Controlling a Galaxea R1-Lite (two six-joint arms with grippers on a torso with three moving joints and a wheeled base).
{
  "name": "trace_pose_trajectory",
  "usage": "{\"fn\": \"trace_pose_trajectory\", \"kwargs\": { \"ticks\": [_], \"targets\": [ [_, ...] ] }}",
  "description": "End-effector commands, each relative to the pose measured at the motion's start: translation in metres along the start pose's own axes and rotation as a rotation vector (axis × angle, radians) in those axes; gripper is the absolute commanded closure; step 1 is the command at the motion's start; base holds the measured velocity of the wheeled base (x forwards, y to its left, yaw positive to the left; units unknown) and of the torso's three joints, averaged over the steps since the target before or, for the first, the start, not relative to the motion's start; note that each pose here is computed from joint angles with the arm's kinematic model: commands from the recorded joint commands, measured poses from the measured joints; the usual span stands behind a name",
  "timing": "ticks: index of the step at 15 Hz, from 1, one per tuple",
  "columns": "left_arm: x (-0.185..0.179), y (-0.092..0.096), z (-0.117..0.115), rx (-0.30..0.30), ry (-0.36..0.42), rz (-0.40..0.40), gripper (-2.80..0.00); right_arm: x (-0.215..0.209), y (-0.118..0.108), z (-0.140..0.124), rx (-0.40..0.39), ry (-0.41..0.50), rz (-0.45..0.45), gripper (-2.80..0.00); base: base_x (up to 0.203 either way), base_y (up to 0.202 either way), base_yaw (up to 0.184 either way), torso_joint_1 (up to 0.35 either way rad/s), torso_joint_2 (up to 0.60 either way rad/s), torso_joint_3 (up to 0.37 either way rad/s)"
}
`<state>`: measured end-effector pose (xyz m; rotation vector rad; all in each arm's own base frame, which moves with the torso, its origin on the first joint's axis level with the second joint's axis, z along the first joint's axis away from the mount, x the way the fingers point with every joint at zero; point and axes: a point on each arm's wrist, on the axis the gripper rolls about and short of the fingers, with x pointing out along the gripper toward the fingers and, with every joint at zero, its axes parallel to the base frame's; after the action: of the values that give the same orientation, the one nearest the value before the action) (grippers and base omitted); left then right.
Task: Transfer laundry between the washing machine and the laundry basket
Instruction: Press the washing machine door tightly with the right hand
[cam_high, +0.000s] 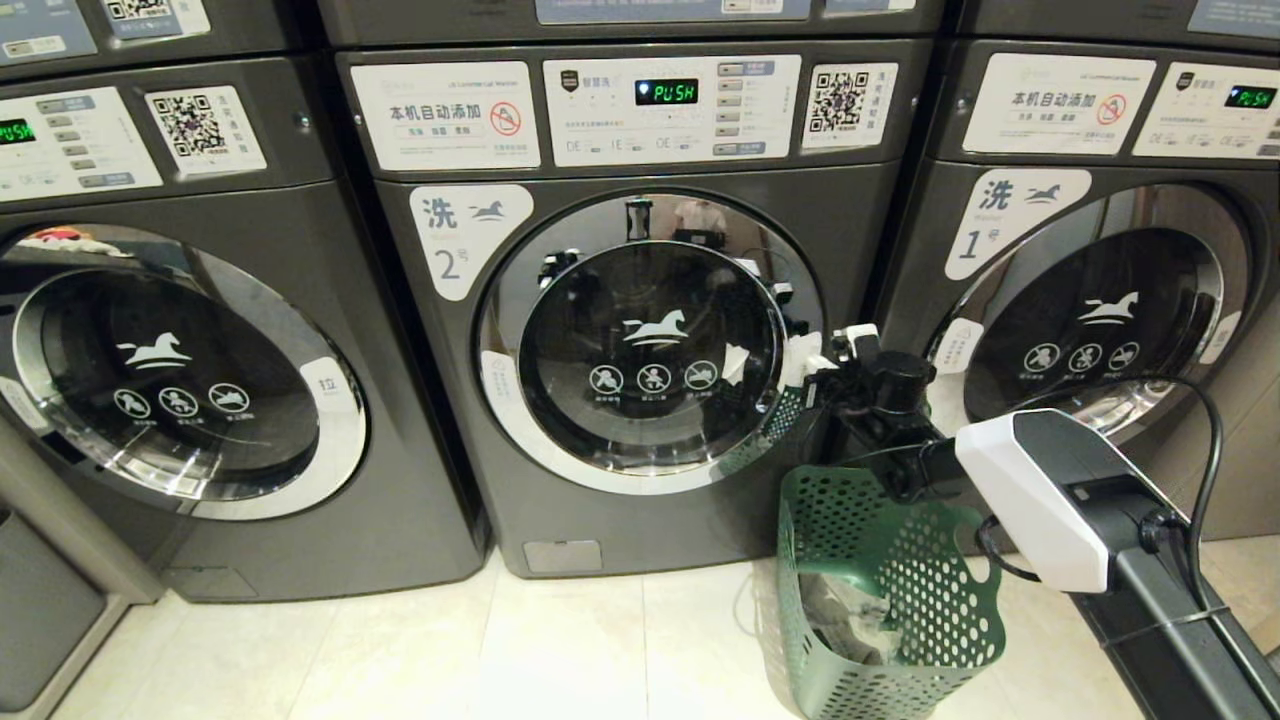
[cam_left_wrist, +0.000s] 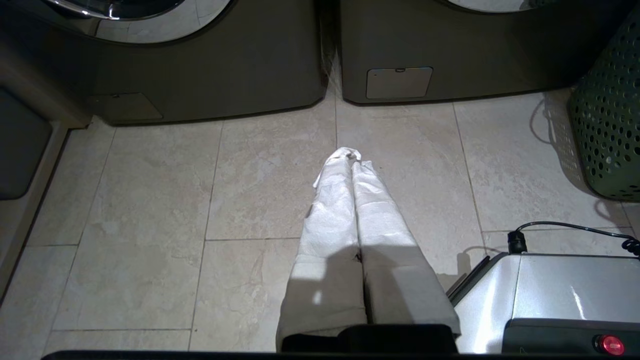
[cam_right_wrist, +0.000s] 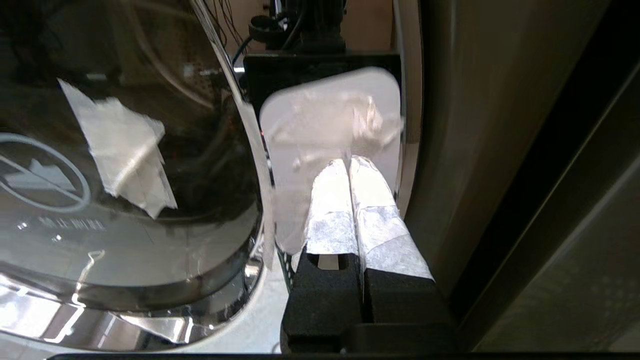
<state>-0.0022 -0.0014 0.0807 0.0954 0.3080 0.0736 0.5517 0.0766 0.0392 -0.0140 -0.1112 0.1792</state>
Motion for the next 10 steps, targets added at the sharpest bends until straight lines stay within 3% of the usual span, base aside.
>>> {"fn": "trace_pose_trajectory", "kwargs": {
  "ticks": [1, 8, 10],
  "targets": [
    [0.0006, -0.0001, -0.0009, 0.000, 0.008, 0.000, 0.00, 0.0005, 0.0007, 0.0172, -0.001, -0.035, 0.001, 0.00, 0.000, 0.000, 0.000, 0.000, 0.00, 0.000],
    [0.0007, 0.0000, -0.0012, -0.002, 0.008, 0.002, 0.00, 0.0012, -0.0031, 0.0232, 0.001, -0.051, -0.016, 0.00, 0.000, 0.000, 0.000, 0.000, 0.00, 0.000],
    [0.0008, 0.0002, -0.0016, -0.037, 0.011, 0.016, 0.00, 0.0014, -0.0006, 0.0231, -0.003, -0.050, -0.013, 0.00, 0.000, 0.000, 0.000, 0.000, 0.00, 0.000]
  ]
}}
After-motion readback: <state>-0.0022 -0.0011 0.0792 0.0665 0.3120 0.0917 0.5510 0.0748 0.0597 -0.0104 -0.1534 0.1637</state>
